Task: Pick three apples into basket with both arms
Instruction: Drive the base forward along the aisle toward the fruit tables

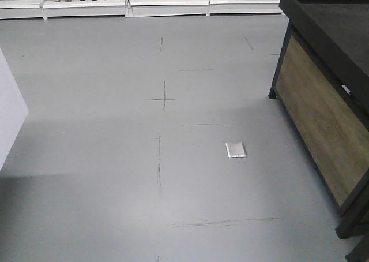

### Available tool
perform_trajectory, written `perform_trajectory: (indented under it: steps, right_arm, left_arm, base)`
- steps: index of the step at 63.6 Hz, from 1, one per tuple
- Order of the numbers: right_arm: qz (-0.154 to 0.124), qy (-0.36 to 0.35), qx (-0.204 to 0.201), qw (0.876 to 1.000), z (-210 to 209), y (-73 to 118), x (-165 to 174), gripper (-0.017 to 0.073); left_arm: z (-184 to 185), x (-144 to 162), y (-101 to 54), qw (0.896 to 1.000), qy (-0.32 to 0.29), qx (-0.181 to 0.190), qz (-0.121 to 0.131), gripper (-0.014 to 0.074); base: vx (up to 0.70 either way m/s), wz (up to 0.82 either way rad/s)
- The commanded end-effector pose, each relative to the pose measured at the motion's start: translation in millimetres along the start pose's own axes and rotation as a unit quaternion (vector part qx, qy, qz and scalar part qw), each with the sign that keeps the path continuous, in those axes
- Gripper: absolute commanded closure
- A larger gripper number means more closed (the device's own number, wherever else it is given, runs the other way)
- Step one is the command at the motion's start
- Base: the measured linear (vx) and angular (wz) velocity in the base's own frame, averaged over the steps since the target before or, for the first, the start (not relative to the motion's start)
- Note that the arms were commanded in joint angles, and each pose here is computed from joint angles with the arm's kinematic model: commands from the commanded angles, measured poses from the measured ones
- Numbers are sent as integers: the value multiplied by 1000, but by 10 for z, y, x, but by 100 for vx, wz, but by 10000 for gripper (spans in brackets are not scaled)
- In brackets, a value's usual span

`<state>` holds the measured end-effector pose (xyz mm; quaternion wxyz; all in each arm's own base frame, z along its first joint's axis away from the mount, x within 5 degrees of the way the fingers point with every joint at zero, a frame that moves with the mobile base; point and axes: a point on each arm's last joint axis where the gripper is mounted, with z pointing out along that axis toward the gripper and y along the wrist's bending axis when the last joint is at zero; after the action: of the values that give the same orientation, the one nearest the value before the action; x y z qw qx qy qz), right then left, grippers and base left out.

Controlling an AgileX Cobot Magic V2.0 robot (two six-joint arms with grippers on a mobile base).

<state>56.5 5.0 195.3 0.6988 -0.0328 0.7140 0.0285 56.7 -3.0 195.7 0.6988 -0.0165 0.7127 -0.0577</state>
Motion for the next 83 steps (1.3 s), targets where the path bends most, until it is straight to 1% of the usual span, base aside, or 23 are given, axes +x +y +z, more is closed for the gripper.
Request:
perform_trajectory:
  steps: [1, 34, 64, 83]
  right_arm:
    - [-5, -29, 3, 1000, 10, -4, -31, 568]
    - [-5, -29, 3, 1000, 10, -4, -31, 568]
    - [-5, -29, 3, 1000, 10, -4, -31, 568]
    - [-5, -29, 3, 1000, 10, -4, -32, 568]
  left_arm:
    - [10, -66, -19, 1000, -26, 11, -6, 600]
    - [10, -66, -19, 1000, -26, 11, -6, 600]
    - [10, -66, -19, 1000, -26, 11, -6, 600]
    - [10, -66, -19, 1000, -26, 11, -6, 600]
  base:
    - [0, 0]
    - [5, 2]
    - [14, -4]
    - [16, 10]
